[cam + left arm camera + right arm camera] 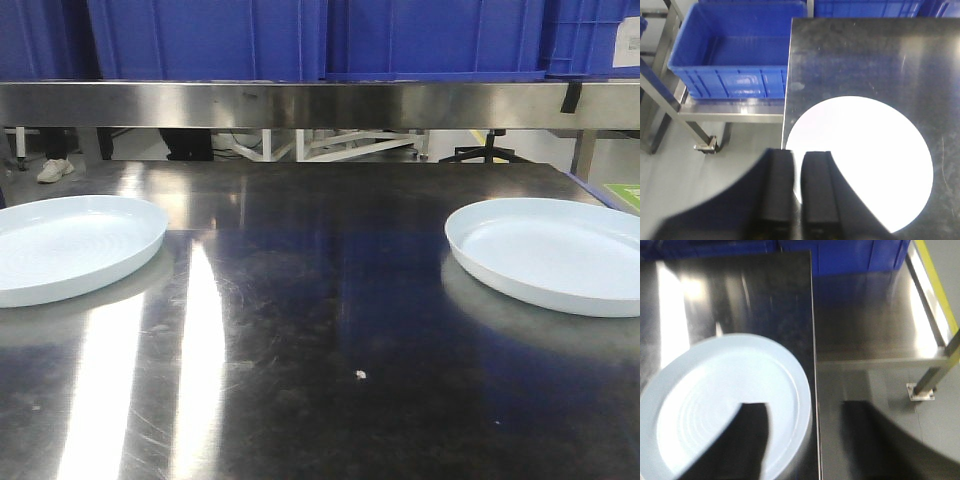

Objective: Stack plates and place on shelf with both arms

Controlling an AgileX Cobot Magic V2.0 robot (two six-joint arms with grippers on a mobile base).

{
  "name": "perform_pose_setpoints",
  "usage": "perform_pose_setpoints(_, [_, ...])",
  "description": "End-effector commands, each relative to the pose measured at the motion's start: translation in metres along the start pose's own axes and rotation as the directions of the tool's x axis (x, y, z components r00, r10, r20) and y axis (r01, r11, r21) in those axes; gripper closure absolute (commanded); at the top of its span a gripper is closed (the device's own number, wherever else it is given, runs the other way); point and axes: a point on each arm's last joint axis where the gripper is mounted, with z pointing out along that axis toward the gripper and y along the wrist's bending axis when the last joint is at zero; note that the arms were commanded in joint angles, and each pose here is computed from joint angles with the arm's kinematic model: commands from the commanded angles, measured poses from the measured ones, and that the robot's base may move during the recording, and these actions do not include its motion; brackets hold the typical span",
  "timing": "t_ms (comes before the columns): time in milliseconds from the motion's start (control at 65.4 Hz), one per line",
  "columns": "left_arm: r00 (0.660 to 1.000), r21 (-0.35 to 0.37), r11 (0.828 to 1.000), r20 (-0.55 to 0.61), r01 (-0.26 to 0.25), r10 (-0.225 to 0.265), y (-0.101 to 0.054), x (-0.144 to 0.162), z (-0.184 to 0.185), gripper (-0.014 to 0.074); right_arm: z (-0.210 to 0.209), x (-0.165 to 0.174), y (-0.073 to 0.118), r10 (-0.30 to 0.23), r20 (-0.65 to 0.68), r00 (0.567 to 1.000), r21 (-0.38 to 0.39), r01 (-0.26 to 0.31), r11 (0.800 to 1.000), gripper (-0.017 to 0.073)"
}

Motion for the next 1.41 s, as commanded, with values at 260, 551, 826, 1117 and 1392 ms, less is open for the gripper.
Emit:
perform_pose_setpoints(260, [0.999, 0.013, 0.999, -0.038, 0.037, -0.036, -0.005, -0.009, 0.032, 0.0014, 0.019, -0.009, 0.001, -0.008, 0.009, 1.000, 0.001, 0.008, 1.000, -0.0041])
perform_pose_setpoints(551, [0.976, -0.023, 0.998, -0.208, 0.057, -0.061, 0.001, 0.005, 0.100, 0.0014, 0.019, -0.010, 0.001, -0.008, 0.017, 1.000, 0.000, 0.008, 1.000, -0.0041])
perform_pose_setpoints(826, [0.963, -0.043, 0.997, -0.259, 0.067, -0.076, 0.007, -0.001, 0.136, 0.0014, 0.019, -0.010, 0.001, -0.008, 0.017, 1.000, 0.000, 0.008, 1.000, -0.0041])
perform_pose_setpoints(1117, [0.953, -0.040, 0.997, -0.295, 0.063, -0.072, 0.006, 0.006, 0.162, 0.0013, 0.019, -0.010, 0.001, -0.008, 0.013, 1.000, 0.001, 0.008, 1.000, -0.0041])
perform_pose_setpoints(1392, [0.945, -0.038, 0.997, -0.319, 0.061, -0.070, 0.005, 0.014, 0.177, 0.0014, 0.019, -0.009, 0.001, -0.007, 0.008, 1.000, 0.001, 0.007, 1.000, -0.0041])
